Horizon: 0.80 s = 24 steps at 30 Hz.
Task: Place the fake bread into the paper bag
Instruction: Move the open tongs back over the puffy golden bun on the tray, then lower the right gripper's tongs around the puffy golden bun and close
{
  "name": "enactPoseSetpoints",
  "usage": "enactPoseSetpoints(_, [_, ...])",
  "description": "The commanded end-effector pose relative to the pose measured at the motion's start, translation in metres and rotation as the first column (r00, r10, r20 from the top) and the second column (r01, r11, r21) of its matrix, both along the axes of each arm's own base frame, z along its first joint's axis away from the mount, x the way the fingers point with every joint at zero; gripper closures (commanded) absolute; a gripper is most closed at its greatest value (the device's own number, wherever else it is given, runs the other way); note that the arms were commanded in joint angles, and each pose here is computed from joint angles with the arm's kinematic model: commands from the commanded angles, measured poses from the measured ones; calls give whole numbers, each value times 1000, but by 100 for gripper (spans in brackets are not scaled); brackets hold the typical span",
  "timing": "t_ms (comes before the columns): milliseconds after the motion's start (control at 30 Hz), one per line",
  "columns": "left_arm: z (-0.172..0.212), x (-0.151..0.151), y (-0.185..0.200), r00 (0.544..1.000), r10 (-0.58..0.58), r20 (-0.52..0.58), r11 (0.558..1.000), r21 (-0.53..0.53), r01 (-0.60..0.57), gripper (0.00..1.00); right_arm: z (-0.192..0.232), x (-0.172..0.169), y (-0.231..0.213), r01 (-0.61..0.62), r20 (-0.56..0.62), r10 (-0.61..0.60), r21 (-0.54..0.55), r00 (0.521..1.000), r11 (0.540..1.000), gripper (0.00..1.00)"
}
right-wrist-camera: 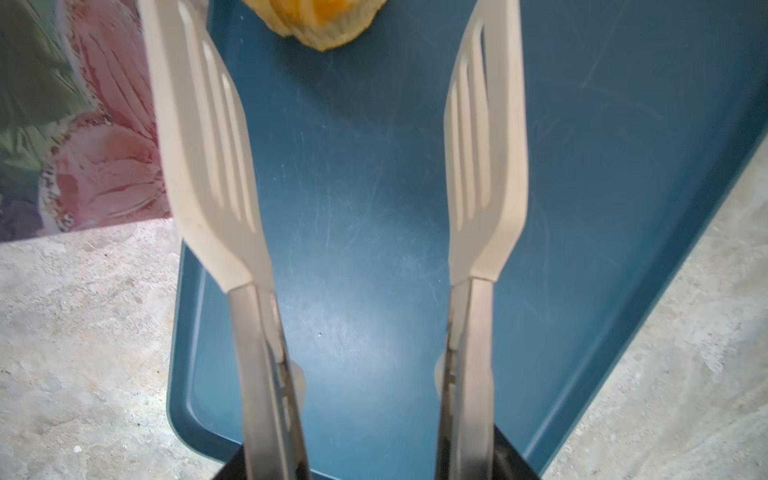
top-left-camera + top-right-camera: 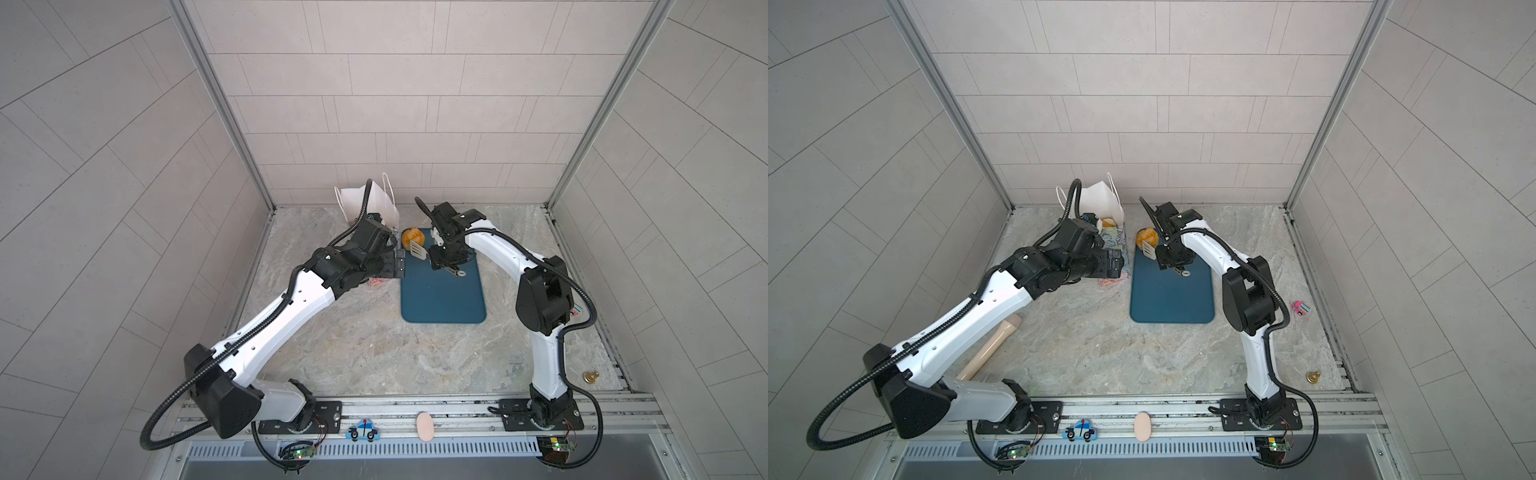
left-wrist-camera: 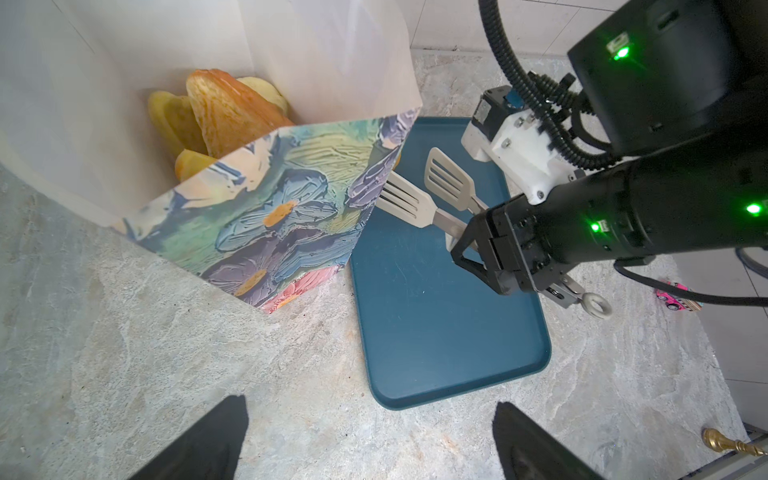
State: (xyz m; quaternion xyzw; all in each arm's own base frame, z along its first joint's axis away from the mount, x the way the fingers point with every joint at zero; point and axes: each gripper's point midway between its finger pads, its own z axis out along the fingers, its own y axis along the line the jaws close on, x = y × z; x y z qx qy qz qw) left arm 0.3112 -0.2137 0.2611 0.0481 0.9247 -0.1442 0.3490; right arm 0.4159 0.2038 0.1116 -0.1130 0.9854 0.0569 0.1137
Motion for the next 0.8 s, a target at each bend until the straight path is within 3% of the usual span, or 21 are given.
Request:
enactPoseSetpoints(0, [-6,0,-1,1000,12,-14,1000,-5,-12,0,5,11,5,19,30,-19,6,999,1000,37])
enactPoseSetpoints(767, [-22,1,-6,998,4,-63,1000,15,-3,0,-13,37,27,6,14,-6,33,1000,999,35])
